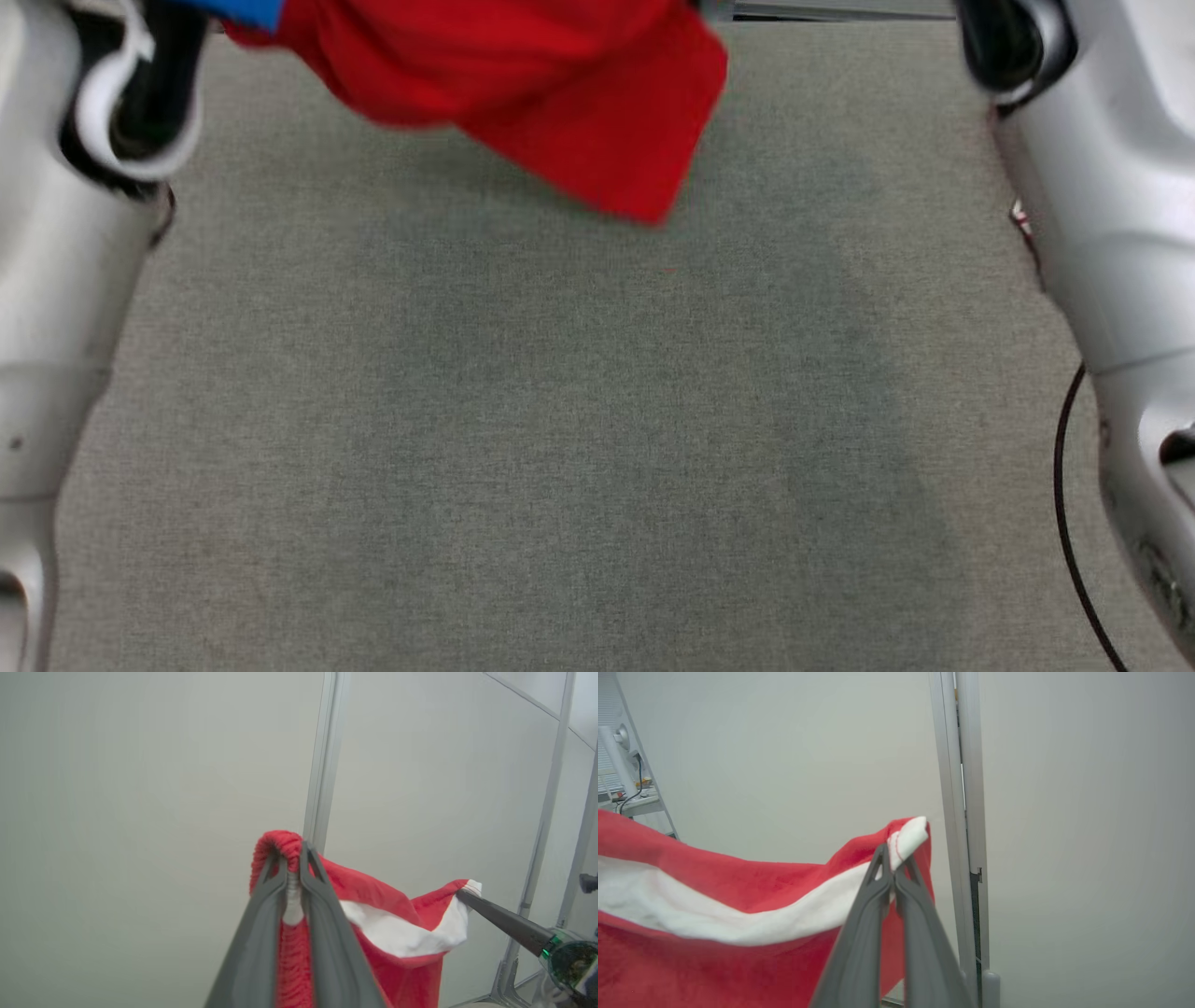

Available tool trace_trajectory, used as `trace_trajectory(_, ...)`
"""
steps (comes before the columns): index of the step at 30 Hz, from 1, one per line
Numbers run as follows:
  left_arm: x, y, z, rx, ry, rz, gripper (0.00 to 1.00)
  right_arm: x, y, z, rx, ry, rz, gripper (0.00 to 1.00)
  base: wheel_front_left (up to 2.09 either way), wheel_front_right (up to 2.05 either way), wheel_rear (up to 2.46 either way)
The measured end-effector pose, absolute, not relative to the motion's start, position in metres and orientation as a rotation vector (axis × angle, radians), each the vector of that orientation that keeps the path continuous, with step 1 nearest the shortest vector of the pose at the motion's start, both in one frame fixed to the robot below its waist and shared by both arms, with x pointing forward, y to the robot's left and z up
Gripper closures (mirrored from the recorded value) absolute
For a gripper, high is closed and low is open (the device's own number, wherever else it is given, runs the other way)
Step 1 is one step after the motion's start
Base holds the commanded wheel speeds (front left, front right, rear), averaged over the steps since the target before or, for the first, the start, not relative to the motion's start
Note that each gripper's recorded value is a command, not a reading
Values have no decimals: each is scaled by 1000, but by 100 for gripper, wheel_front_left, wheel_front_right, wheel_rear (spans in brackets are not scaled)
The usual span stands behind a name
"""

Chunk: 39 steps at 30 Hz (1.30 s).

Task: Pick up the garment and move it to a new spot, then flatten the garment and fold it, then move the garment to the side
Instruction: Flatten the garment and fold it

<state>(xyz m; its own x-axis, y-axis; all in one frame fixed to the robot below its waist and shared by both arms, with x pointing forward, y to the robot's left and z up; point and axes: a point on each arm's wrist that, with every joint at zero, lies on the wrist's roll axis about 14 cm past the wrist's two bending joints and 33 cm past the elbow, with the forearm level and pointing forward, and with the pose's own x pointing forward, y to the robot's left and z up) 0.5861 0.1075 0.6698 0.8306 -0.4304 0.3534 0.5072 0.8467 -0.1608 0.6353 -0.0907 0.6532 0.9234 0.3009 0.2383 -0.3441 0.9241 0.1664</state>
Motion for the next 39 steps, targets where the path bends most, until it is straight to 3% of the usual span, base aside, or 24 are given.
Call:
trace_trajectory(8,626,102,717,-222,-416,-510,100,670,-89,703,222,-314,316,100,0,0,0)
trace_trajectory(13,625,98,676,-243,-314,-513,100,666,-84,666,204,-236,322,100,0,0,0)
trace_trajectory(19,598,104,596,-368,-162,-475,100,639,-91,573,205,-58,313,100,0,0,0)
trace_trajectory(27,510,111,513,-419,-2,-409,100,565,-107,492,254,99,313,100,0,0,0)
trace_trajectory(39,364,112,451,-482,177,-320,100,415,-132,420,410,276,236,100,0,0,0)
